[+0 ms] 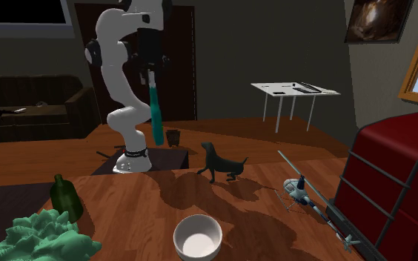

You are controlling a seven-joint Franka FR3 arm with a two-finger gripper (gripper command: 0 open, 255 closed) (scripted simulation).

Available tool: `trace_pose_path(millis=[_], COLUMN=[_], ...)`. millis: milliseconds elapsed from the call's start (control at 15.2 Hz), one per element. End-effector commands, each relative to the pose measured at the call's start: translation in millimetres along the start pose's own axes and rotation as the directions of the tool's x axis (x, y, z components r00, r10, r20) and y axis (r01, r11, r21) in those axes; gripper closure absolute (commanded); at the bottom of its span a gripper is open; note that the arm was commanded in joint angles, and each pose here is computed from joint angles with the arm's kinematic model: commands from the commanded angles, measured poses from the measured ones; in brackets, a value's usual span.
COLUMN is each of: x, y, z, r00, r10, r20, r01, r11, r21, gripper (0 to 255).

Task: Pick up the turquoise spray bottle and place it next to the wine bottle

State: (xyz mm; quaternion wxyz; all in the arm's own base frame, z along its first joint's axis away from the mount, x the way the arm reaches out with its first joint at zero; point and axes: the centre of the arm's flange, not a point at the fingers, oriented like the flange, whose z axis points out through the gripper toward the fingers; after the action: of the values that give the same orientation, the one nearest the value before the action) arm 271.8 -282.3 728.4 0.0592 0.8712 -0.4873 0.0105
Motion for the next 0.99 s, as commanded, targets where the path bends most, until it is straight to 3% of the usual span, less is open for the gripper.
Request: trace_pose_path(millis=[0, 924], x=[-4.2, -33.3], y=[26.5, 208.4], z=[2.0, 15.8], r00=[1.0, 1.0], r10=[-0.001, -0.001], r20=[0.0, 0.0], r01=[0.001, 0.001], r11=[1.0, 1.0], r21=[0.0, 0.0], gripper=[255, 255])
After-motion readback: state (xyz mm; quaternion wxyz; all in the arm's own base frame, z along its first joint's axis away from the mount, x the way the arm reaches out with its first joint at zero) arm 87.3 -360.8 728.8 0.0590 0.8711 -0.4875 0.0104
